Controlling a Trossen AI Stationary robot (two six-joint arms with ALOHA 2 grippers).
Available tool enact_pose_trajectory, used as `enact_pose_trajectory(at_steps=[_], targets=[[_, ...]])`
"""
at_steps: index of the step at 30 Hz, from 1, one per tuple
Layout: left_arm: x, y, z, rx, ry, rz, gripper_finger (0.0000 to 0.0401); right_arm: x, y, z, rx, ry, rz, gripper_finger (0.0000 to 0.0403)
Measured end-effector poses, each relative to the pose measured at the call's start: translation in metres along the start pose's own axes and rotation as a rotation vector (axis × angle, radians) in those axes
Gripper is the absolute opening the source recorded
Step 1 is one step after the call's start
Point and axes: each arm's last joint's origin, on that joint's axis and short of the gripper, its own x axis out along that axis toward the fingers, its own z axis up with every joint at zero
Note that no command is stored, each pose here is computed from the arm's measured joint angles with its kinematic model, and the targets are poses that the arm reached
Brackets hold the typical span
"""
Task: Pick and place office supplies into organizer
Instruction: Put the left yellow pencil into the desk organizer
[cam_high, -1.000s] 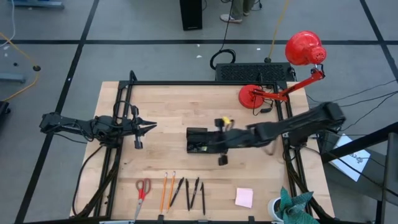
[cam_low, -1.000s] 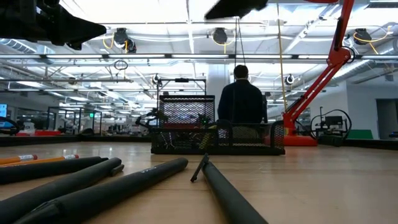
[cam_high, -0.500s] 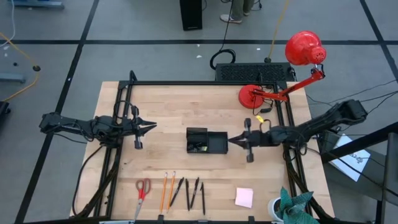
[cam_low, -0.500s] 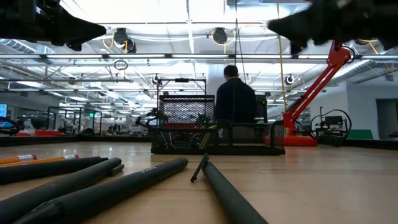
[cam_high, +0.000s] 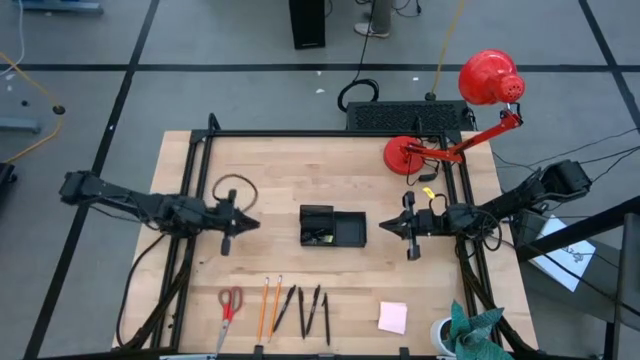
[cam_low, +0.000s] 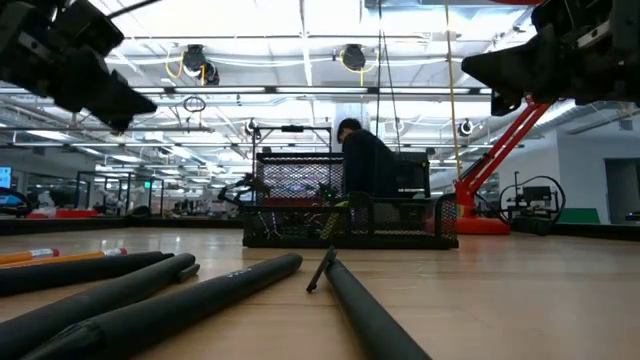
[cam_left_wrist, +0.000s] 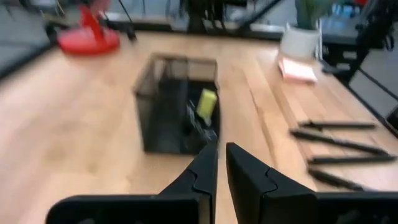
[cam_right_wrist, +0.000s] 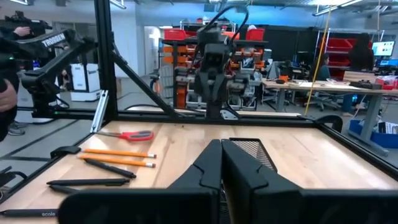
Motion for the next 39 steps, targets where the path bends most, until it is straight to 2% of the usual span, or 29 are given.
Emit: enact_pose_trajectory(at_steps=[5, 8, 16, 20, 22, 26, 32, 35, 39], targets=[[0.016, -0.024, -0.01, -0.062, 0.059, 0.002, 0.0042, 0.0, 0.0, 0.0, -0.002, 0.0, 0.0, 0.0001], [0.018, -0.047, -0.006, -0.104, 0.084, 0.007, 0.0042, 0.0, 0.0, 0.0, -0.013, 0.0, 0.003, 0.0001], [0.003, -0.138, 0.033, -0.084, 0.045, 0.037, 0.0042, 0.0, 0.0, 0.004, -0.088, -0.036, 0.001, 0.0001], [-0.003, -0.179, 0.043, -0.134, 0.051, 0.094, 0.0042, 0.0, 0.0, 0.002, -0.066, -0.024, 0.005, 0.0001], [-0.001, -0.191, 0.047, -0.212, 0.079, 0.126, 0.0042, 0.0, 0.001, 0.001, -0.059, -0.012, 0.04, 0.0001], [0.017, -0.202, 0.049, -0.446, 0.191, 0.229, 0.0042, -0.001, 0.005, 0.003, -0.05, -0.042, 0.205, 0.0001], [0.067, -0.197, 0.019, -0.668, 0.423, 0.432, 0.0042, -0.004, 0.005, 0.009, 0.007, -0.109, 0.411, 0.0001], [0.087, -0.185, 0.007, -0.735, 0.529, 0.532, 0.0042, -0.005, -0.002, 0.01, 0.04, -0.109, 0.385, 0.0001], [0.101, -0.17, 0.004, -0.829, 0.626, 0.605, 0.0042, -0.006, -0.01, 0.011, 0.066, -0.115, 0.336, 0.0]])
